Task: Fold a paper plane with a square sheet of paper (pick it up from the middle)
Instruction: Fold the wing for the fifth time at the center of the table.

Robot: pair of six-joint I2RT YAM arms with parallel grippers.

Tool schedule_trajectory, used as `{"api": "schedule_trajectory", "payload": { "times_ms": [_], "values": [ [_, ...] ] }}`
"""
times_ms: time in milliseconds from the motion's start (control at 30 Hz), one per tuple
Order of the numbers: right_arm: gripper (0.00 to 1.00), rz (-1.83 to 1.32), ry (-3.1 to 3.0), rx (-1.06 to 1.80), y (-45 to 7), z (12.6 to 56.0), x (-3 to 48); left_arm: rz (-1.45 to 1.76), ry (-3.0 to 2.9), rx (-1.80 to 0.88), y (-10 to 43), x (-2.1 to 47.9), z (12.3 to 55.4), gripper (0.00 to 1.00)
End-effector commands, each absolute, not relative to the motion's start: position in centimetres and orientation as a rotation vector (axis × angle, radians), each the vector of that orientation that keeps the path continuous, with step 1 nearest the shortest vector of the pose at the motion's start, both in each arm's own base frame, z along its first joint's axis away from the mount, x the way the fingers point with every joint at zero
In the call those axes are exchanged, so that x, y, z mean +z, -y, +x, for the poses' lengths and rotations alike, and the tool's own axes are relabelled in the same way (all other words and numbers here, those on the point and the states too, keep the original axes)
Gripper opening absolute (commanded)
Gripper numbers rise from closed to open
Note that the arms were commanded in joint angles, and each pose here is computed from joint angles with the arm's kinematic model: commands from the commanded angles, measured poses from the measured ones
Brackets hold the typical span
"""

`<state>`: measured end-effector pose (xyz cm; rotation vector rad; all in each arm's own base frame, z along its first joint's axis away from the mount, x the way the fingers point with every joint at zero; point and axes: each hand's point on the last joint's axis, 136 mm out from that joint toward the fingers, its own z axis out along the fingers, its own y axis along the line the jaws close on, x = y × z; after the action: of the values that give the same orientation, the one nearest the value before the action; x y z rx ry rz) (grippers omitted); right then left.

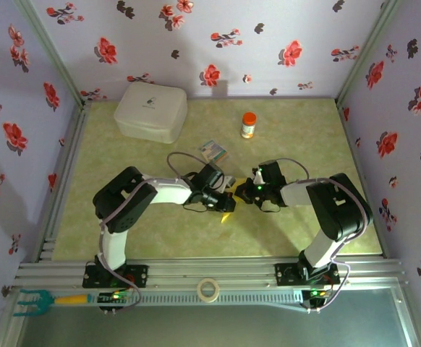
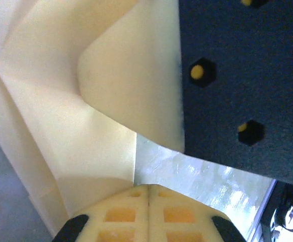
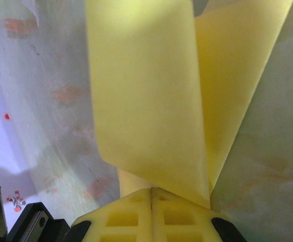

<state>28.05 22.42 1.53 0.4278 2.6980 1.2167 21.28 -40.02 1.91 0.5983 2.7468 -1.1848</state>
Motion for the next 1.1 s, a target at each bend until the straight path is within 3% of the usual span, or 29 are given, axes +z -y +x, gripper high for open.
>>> {"api": "schedule_trajectory", "payload": {
  "times_ms": [0,700,1067],
  "values": [
    [0.06,0.541,-2.814,1.014,-20.0,26.5,-1.9,0.616,-2.886,-1.04,36.7,-0.8,19.0,0.0],
    [0.06,0.544,-2.821,1.003,-19.9,26.5,-2.1,0.689,-3.002,-0.837,32.0,-1.5,13.1,0.0],
    [0.06,0.543,-2.821,1.003,-19.9,26.5,-2.0,0.719,-2.953,-0.892,32.1,0.3,12.4,0.0]
  ]
}}
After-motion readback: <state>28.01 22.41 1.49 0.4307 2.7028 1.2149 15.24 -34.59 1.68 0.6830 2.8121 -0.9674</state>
